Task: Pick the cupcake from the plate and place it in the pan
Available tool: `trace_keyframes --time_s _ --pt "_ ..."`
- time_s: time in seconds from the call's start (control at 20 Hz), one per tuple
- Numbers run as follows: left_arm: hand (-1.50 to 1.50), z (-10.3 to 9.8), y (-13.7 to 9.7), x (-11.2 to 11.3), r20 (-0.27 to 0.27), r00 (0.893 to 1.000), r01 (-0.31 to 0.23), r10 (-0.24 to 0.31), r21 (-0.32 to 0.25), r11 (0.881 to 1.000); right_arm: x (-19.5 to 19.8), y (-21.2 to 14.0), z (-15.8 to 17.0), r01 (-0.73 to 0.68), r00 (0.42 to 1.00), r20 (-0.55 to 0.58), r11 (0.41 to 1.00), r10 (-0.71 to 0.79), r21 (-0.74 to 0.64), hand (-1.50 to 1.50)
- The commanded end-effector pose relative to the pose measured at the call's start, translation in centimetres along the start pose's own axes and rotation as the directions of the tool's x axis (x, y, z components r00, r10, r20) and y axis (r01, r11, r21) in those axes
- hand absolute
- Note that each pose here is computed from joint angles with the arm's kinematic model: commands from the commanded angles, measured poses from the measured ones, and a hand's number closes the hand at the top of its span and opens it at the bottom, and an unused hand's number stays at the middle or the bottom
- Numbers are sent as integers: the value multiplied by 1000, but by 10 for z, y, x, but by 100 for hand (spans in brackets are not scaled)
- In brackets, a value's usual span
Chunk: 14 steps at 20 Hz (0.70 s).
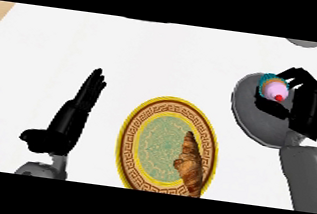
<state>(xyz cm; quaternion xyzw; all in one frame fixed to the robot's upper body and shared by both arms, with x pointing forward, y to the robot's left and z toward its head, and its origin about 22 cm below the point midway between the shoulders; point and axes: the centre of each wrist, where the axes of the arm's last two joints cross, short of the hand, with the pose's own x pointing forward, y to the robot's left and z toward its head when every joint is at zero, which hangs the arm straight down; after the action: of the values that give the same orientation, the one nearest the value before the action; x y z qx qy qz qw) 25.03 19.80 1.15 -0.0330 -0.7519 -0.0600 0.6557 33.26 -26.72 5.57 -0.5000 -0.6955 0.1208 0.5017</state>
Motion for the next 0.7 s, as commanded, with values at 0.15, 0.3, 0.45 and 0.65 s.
trace_keyframes --time_s 0.15,0.3,0.45,0.65 --pt "0 6 0 -3 -9 1000 -7 7 -2 1000 -57 16 -33 9 1000 -11 999 -10 -35 150" --pt "0 5 2 2 11 1000 -1 1 -32 999 -67 6 -47 -33 972 -218 966 91 256 -150" --pt "0 -3 4 5 5 1000 -9 9 -16 1000 -63 26 -43 -106 973 -132 880 187 463 -150" --pt "0 -7 -7 1 12 1000 -13 13 -34 999 -54 51 -43 99 980 -198 845 8 525 -150"
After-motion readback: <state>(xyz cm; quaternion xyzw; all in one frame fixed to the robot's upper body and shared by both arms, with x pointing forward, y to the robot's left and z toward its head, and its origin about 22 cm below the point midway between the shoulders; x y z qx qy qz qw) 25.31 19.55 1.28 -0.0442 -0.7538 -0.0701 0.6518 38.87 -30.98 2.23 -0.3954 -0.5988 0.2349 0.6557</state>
